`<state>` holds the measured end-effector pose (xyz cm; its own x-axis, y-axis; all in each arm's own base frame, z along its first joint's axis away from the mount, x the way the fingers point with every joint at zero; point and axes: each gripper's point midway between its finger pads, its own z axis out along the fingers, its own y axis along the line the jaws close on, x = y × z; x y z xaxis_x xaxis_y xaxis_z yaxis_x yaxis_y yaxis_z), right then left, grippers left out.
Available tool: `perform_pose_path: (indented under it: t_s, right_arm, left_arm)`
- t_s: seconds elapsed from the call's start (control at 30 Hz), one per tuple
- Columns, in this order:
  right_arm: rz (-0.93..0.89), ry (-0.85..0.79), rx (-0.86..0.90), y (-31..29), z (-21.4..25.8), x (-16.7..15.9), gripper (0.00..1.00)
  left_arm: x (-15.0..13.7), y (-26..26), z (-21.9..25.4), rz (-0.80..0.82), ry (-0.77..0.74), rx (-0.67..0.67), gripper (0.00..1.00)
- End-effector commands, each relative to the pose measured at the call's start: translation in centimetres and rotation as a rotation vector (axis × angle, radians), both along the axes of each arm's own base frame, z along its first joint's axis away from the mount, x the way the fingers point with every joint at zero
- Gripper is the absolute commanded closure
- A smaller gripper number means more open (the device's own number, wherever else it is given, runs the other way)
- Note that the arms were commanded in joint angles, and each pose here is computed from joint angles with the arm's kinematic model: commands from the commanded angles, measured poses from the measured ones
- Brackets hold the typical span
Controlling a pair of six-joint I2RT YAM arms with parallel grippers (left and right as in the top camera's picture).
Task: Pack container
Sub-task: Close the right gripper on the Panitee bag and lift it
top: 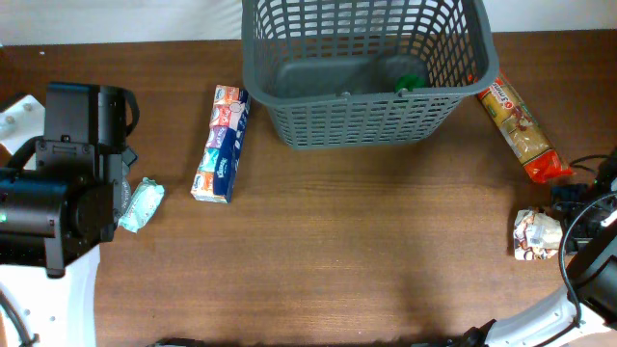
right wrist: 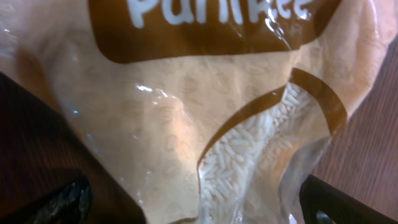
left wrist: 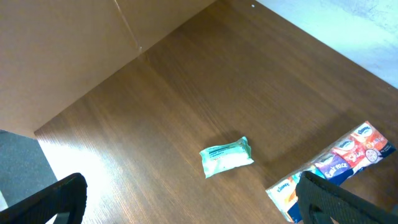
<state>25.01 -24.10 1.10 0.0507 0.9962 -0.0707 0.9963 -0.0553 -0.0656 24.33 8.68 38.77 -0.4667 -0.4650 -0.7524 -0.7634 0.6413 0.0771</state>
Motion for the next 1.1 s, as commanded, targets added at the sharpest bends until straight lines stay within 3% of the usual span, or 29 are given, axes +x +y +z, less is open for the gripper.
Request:
perform_pose_path:
  t_s: [0.0, 1.07]
  right_arm:
    - [0.009, 0.007, -0.015, -0.3, -0.2, -0.2, 0.01]
    - [0.008, 0.038, 0.027, 0.5, -3.1, -0.8, 0.01]
  left_arm:
    - [-0.4, 0.3, 0.5, 0.016, -0.024, 0.0, 0.01]
    - [-0.4, 0.3, 0.5, 0.016, -0.024, 0.0, 0.01]
